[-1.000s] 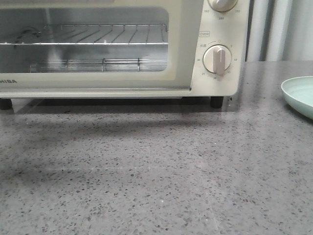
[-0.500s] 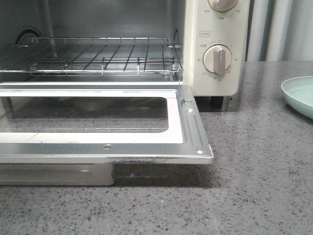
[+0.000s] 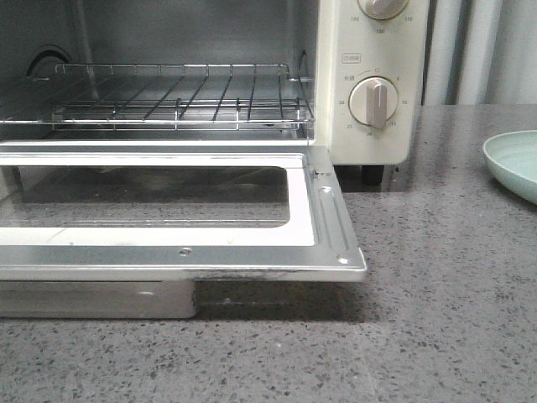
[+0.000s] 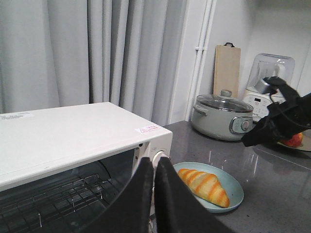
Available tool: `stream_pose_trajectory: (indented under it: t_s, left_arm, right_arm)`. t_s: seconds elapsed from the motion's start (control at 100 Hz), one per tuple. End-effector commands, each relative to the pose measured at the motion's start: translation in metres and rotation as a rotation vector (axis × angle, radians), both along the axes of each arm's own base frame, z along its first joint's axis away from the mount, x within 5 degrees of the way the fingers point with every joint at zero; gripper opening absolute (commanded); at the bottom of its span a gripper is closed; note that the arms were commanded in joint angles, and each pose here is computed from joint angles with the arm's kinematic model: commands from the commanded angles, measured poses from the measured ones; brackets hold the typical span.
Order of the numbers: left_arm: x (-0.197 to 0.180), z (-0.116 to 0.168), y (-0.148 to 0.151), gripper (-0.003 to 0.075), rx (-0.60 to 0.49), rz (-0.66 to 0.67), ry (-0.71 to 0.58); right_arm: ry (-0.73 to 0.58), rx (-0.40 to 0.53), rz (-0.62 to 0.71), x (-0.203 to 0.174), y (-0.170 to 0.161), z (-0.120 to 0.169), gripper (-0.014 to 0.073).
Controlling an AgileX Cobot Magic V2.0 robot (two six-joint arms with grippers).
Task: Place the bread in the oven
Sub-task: 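Lower the right gripper onto the bread roll on the green plate and grasp it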
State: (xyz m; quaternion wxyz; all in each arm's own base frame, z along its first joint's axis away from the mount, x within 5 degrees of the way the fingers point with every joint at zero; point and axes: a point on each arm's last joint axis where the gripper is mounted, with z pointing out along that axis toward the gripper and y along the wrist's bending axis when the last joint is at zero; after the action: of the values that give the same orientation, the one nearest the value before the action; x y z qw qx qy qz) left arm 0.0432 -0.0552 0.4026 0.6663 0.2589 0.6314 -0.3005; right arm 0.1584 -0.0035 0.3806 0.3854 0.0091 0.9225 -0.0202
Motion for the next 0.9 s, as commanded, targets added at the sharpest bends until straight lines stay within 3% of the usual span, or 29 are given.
stream_pose_trajectory:
  t_s: [0.0,0.1,0.34,0.89]
  left_arm:
    - [0.0,0.015,0.003,-0.0021,-0.065,0.025,-0.049]
    - [0.0,0.015,0.003,-0.0021,-0.064,0.026,-0.05]
    - [0.0,0.015,0.003,-0.0021,-0.061,0.027,-0.052]
    - [0.0,0.015,0.003,-0.0021,-0.061,0.027,-0.052]
  right_arm:
    - [-0.032,-0.029,0.0,0.02,-0.003,0.003,-0.0042]
    - [0.028,-0.029,0.001,0.035,-0.003,-0.009,0.0027]
    - [0.072,-0.029,0.004,0.056,-0.003,-0.022,0.0294]
    - [0.197,-0.05,0.008,0.095,-0.004,-0.059,0.0311]
